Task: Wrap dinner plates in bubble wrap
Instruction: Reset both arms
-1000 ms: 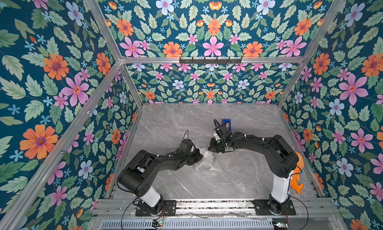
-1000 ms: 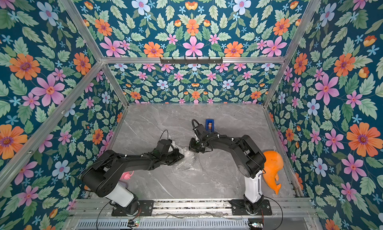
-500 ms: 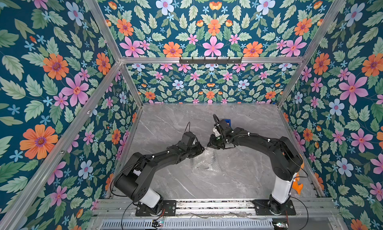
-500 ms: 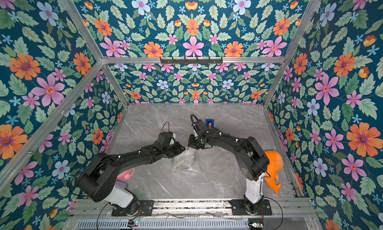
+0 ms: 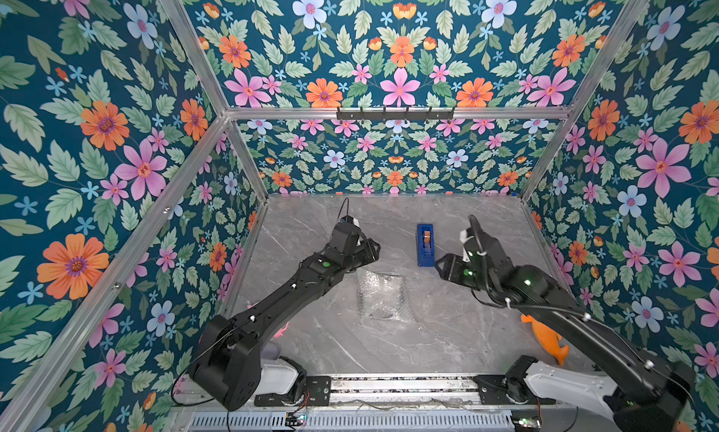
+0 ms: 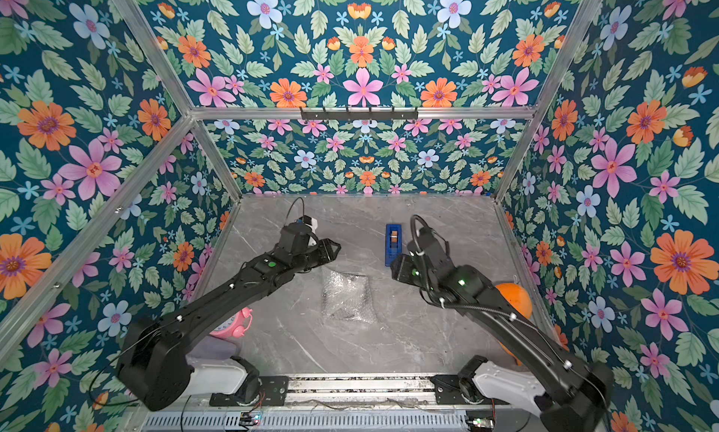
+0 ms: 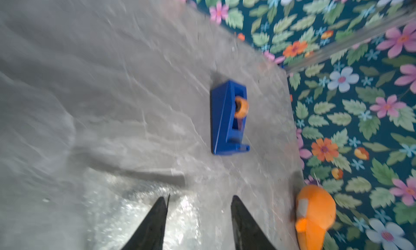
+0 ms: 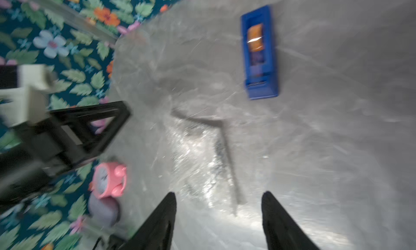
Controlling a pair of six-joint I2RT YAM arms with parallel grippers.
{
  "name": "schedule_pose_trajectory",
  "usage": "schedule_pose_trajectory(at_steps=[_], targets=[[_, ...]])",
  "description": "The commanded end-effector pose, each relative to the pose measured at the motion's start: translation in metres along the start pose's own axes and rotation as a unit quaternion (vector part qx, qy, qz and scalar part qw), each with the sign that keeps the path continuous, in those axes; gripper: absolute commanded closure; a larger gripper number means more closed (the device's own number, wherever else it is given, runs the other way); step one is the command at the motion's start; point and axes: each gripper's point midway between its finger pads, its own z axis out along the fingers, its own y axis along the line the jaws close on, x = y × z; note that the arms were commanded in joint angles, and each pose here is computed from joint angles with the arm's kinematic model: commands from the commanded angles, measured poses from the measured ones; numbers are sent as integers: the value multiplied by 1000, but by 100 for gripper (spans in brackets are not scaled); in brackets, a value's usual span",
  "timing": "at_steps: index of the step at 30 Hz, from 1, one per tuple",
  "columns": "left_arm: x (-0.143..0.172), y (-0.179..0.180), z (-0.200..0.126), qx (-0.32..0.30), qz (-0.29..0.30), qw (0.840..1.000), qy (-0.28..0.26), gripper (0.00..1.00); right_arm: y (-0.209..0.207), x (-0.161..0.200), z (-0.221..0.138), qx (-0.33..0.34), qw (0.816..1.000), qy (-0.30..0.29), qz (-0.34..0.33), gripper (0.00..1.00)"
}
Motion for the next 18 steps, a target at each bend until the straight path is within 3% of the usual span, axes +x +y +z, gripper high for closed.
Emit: schedule_pose_trajectory(at_steps=[1, 3, 5, 7, 10, 14, 18], targets=[[-48, 43, -28, -137, 85, 981, -106, 48, -96, -4, -26, 172, 979, -105, -23, 39], [-74, 60, -43, -200, 136, 953, -184, 45, -125, -7, -40, 196, 965, -172, -37, 36], [-81, 75, -44, -238, 205, 922, -226, 36, -150, -8, -49, 220, 951, -212, -44, 35], [-86, 114, -39, -308, 201, 898, -243, 35, -180, -8, -58, 273, 931, -241, -33, 31], [-92, 177, -28, -381, 168, 884, -212, 33, -212, -8, -53, 328, 915, -235, -15, 28], [-88, 242, -27, -433, 140, 865, -213, 29, -236, -14, -18, 338, 920, -199, -4, 28], [-70, 278, -25, -412, 134, 875, -216, 17, -242, -32, 11, 326, 915, -234, -39, 23]])
